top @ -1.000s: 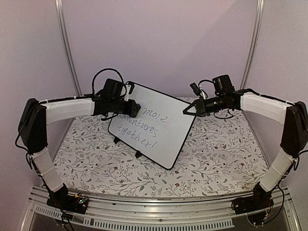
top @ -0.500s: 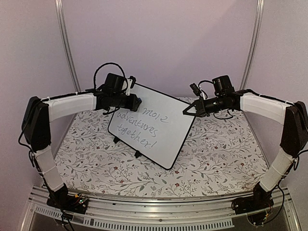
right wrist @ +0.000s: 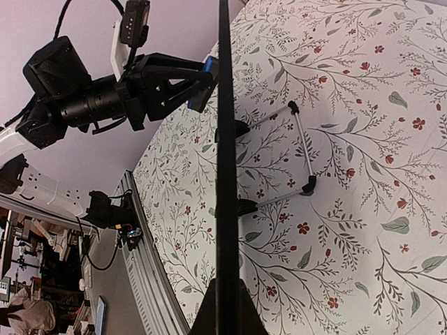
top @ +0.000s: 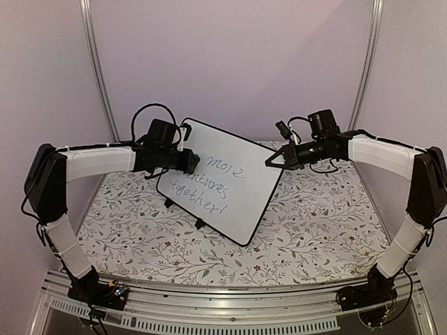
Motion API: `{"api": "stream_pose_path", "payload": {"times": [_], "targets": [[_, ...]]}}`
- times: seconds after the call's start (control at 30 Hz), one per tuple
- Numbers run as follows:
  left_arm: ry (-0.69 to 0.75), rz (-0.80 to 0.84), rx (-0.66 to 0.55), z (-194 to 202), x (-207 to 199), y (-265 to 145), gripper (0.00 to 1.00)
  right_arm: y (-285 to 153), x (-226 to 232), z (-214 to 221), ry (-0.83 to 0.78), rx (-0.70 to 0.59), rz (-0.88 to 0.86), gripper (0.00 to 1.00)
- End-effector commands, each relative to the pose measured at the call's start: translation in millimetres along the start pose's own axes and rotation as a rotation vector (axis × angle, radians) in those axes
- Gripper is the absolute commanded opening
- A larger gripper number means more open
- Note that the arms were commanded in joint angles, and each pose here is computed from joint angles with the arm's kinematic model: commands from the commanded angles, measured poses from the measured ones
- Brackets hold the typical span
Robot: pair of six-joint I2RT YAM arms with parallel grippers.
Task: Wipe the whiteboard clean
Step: Erase the center of the whiteboard.
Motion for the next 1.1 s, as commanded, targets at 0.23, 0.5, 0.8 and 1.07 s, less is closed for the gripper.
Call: {"api": "stream_pose_path", "payload": {"times": [0.23,0.5,0.8,1.07], "targets": [[-0.031,-0.079,0.103,44,18,7,0.0,25,8,34,0.029,0.141,-0.083,0.0],[0.031,0.015,-0.011,-14,-8,3,0.0,23,11,33,0.024,0.139,-0.076,0.0],[0.098,0.115,0.047,20,-49,8,0.0,24,9,34,0.032,0.139,-0.069,0.0],[0.073,0.054,0.14,71,-37,9,0.0,24,9,37,0.038,0.144,-0.069,0.0]]}}
Point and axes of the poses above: each gripper's point midway between its finger pads, its own y axis out along the fingers, its own x axis along the line the jaws close on, z = x × y, the point moved 5 cm from there along -y, back along the fingers, and after that the axes turned 7 degrees about -y, right-handed, at the moved point
